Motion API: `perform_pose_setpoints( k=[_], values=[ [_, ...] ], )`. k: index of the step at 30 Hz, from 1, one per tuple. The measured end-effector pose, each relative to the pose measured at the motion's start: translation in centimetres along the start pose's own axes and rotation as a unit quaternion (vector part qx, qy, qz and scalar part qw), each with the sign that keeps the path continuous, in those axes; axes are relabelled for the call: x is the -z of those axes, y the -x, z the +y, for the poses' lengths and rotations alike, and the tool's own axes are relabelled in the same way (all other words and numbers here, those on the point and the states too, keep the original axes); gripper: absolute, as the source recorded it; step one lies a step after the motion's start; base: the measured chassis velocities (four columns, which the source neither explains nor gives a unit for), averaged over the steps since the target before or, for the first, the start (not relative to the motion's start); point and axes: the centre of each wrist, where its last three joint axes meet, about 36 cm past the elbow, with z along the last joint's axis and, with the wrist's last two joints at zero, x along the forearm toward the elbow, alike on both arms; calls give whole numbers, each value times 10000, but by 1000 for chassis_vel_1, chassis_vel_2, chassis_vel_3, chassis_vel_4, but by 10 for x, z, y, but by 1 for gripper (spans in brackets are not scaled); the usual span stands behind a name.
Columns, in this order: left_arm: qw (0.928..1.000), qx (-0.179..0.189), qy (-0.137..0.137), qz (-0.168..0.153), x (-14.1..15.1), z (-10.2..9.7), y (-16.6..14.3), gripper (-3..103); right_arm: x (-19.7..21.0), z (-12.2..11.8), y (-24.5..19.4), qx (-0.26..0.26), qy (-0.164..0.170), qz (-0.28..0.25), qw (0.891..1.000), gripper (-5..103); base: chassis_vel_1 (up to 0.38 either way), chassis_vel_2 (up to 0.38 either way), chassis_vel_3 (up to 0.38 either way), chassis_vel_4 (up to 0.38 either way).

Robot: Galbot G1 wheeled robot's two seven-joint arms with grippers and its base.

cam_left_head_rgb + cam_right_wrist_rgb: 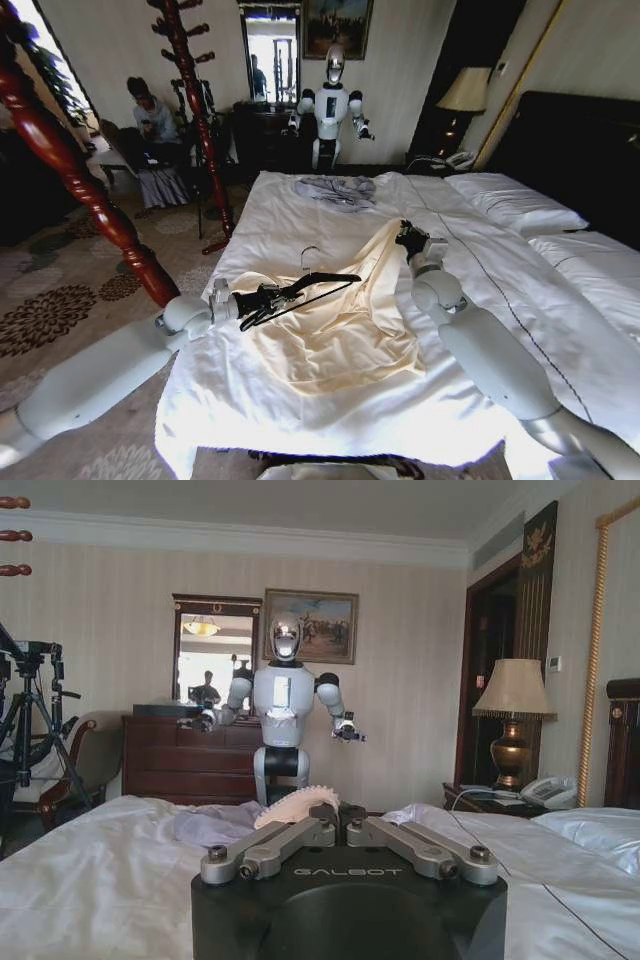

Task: Pick up the clothes from the bed and hang them on the clothes hanger.

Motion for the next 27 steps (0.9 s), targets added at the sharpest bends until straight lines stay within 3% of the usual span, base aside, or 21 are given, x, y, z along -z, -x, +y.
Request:
perform_pose_setpoints(
  k=[8, 27],
  values=[
    [9999, 16, -137, 89, -20, 0, 18, 15, 7, 0, -7, 89, 88, 5, 9999, 1, 0, 0, 0, 0],
    [9990, -25, -443, -104, -18, 0, 58, 15, 24, -7, -32, 226, 395, 192, 9988, 1, 0, 0, 0, 0]
  ],
)
